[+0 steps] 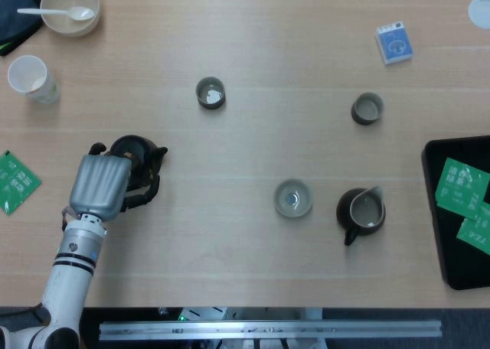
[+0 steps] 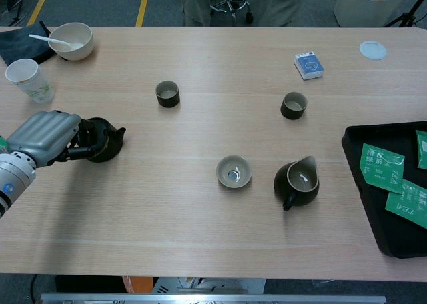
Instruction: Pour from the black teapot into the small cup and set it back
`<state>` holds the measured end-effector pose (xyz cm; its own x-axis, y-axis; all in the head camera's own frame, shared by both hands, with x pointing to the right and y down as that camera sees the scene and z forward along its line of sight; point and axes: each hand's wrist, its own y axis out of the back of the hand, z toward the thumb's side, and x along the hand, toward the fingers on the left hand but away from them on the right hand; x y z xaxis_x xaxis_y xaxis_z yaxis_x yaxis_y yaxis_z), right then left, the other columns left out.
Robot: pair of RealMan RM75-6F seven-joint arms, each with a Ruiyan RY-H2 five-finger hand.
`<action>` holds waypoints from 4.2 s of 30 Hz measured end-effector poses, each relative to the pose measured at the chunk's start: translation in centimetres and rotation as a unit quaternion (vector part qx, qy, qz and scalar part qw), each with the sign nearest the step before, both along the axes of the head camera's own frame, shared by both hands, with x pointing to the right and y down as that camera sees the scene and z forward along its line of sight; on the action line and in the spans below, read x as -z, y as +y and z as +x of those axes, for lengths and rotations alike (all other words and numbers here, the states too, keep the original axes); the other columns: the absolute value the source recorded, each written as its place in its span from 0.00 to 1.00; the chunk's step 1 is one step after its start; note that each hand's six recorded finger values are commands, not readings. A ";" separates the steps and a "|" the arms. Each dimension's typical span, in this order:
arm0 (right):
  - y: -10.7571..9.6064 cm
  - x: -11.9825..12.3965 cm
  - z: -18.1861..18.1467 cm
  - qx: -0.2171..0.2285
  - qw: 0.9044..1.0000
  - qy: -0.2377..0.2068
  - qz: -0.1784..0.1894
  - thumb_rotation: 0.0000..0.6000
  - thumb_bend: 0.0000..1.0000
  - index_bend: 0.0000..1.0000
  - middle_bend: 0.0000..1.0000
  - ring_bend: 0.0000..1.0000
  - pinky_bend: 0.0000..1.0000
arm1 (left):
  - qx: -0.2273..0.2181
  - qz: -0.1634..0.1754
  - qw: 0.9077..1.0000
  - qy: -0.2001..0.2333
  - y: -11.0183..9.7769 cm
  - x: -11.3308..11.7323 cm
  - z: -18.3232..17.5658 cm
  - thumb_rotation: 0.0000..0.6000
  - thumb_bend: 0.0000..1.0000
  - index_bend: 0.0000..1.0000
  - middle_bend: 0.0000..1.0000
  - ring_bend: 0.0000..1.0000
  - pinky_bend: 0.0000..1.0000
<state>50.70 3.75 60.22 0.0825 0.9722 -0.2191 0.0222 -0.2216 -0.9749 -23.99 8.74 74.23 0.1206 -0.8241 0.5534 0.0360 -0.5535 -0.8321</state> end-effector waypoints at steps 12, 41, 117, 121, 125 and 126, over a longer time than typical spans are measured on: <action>0.1 0.0 0.0 -0.001 1.000 0.000 -0.001 1.00 0.43 0.26 0.31 0.19 0.13 | 0.000 0.004 1.000 -0.002 0.4 0.1 0.4 0.11 0.34 0.47 0.55 0.46 0.23; -0.1 -0.3 0.7 -0.010 1.000 -0.001 -0.006 1.00 0.43 0.26 0.31 0.19 0.13 | -0.012 -0.014 1.000 0.006 0.9 -0.8 2.0 0.11 0.34 0.57 0.68 0.56 0.23; 0.0 0.1 2.0 -0.042 0.999 -0.008 0.015 1.00 0.43 0.26 0.31 0.19 0.13 | -0.011 0.089 0.995 -0.035 -11.9 4.8 0.8 0.48 0.27 1.00 1.00 0.96 0.45; 0.1 0.1 2.0 -0.043 0.999 -0.008 0.015 1.00 0.43 0.26 0.31 0.19 0.13 | 0.004 0.094 0.995 -0.032 -12.4 4.8 0.6 0.44 0.27 1.00 1.00 0.96 0.45; 0.1 0.2 2.0 -0.044 0.999 -0.007 0.015 1.00 0.43 0.26 0.31 0.19 0.13 | 0.012 0.099 0.994 -0.033 -12.7 4.7 0.5 0.47 0.29 1.00 1.00 0.96 0.45; 0.1 0.2 2.1 -0.044 0.999 -0.007 0.015 1.00 0.43 0.26 0.31 0.19 0.13 | 0.013 0.100 0.994 -0.033 -12.7 4.7 0.5 0.47 0.31 1.00 1.00 0.96 0.45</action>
